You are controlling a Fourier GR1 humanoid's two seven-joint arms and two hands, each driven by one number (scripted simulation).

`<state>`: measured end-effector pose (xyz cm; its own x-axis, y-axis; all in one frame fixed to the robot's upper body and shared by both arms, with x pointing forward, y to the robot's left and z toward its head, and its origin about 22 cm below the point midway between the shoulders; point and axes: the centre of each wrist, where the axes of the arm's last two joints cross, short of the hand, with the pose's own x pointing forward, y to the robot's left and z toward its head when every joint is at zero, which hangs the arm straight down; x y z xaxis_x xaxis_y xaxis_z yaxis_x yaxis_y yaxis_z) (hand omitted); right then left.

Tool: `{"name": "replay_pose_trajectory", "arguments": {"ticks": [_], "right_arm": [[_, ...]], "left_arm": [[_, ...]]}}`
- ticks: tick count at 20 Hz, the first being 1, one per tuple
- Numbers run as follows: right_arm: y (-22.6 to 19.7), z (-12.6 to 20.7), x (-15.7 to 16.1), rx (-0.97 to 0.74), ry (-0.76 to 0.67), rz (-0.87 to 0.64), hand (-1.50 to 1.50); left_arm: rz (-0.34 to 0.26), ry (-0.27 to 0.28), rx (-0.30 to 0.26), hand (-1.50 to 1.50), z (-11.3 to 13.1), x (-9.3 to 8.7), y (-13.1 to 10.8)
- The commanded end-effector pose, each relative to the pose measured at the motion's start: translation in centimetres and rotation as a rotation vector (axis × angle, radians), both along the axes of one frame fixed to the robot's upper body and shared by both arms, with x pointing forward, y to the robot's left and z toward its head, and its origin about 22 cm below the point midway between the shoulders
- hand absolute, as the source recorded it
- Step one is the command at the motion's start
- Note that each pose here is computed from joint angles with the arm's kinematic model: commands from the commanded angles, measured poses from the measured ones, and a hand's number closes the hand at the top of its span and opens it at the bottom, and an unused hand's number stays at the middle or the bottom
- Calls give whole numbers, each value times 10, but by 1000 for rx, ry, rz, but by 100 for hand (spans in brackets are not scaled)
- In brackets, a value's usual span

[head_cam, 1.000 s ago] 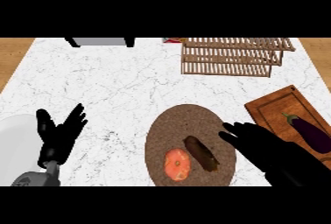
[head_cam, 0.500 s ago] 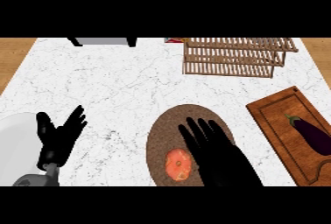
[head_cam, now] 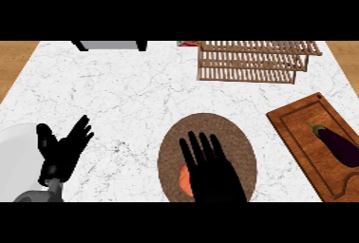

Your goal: Pick the sweet potato from the placemat and place it in the tiered shelf

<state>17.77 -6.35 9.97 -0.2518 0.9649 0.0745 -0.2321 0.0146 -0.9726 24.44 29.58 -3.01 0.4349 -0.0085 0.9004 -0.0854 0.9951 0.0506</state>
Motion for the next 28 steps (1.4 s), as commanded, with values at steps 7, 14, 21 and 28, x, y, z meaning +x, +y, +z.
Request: {"name": "replay_pose_trajectory", "arguments": {"ticks": [7,14,21,28], "right_arm": [[12,-28,-1,-123,-37,-134,-150],[11,-50,2,-125,-67,-131,-150],[4,-70,18,-180,-84,-172,-150],[-27,-89,25,-214,-130,-188,-150]], "left_arm": [[0,-3,3,0,2,3,4],[1,17,0,0,9,25,1],[-3,12,-7,0,-13,-2,-9],[14,-4,7,0,17,11,4]]}}
